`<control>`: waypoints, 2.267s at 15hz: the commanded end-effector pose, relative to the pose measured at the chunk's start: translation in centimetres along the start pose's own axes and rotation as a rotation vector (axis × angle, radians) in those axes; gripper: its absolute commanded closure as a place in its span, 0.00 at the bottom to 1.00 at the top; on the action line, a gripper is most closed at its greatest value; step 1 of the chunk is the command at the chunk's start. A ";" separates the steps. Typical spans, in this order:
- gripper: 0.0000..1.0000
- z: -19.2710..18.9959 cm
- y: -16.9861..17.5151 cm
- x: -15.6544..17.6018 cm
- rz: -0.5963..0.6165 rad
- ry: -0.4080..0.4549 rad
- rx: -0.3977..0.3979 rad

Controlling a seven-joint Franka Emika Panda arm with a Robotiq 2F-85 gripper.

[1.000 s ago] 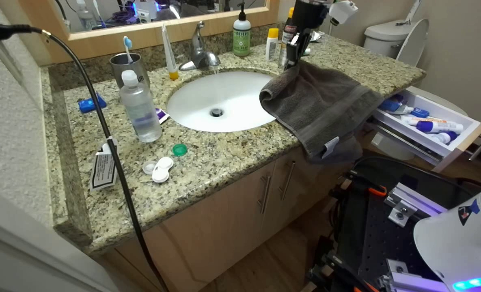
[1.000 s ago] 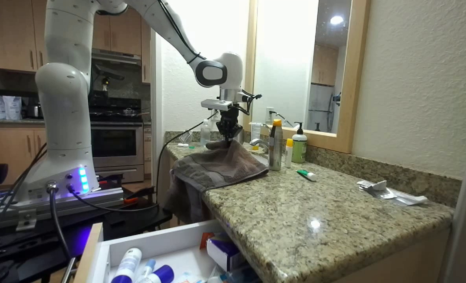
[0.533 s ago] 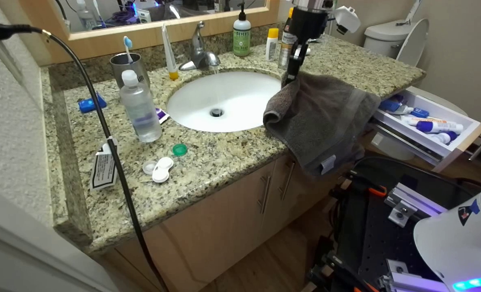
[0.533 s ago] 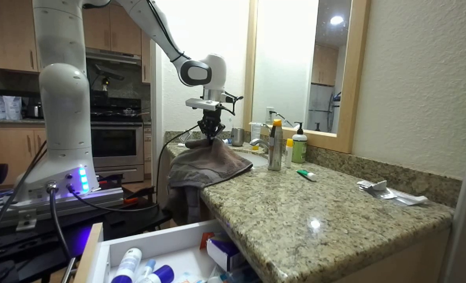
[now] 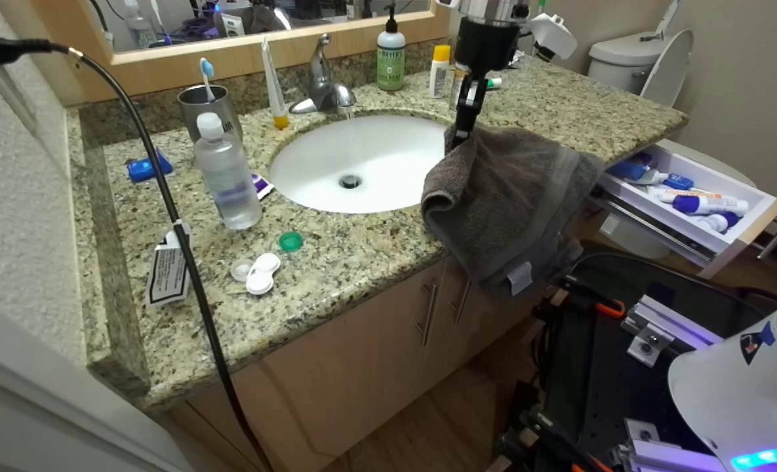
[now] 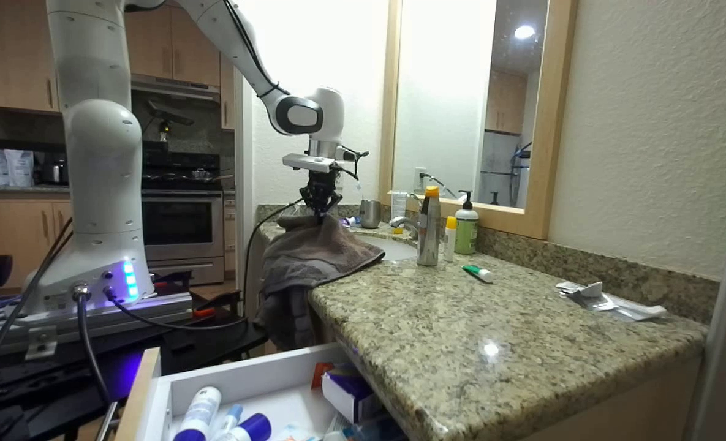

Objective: Move the two bottles with yellow tops forward then use the towel to wipe the counter

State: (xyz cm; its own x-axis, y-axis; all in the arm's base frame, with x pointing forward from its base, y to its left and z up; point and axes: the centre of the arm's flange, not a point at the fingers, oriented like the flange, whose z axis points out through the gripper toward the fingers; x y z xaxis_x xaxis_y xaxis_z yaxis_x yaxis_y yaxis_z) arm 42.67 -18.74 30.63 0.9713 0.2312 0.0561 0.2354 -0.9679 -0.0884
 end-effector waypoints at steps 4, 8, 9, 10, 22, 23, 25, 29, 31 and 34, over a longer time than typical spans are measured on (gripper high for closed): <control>0.99 1.1 13.9 -4.8 0.339 -0.030 0.068; 0.99 2.1 20.1 -8.4 0.535 -0.041 0.117; 0.99 2.1 21.7 -9.2 0.586 -0.036 0.124; 0.99 2.1 23.7 -9.8 0.650 -0.023 0.122; 0.99 2.5 41.7 -17.7 1.281 -0.051 -0.084; 0.99 1.6 43.0 -18.4 1.319 -0.043 -0.104; 0.99 0.4 45.3 -19.8 1.383 -0.025 -0.143; 0.99 -3.2 47.8 -21.2 1.503 0.071 -0.140; 0.99 -4.4 47.0 -20.1 1.505 0.124 -0.059; 0.99 -4.6 46.6 -17.4 1.521 0.170 0.081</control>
State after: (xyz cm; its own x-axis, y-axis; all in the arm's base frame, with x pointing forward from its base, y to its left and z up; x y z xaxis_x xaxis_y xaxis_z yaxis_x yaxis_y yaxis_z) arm 34.12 -67.80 29.81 0.2959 -0.9549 0.0238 -0.9478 -0.2967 -0.1170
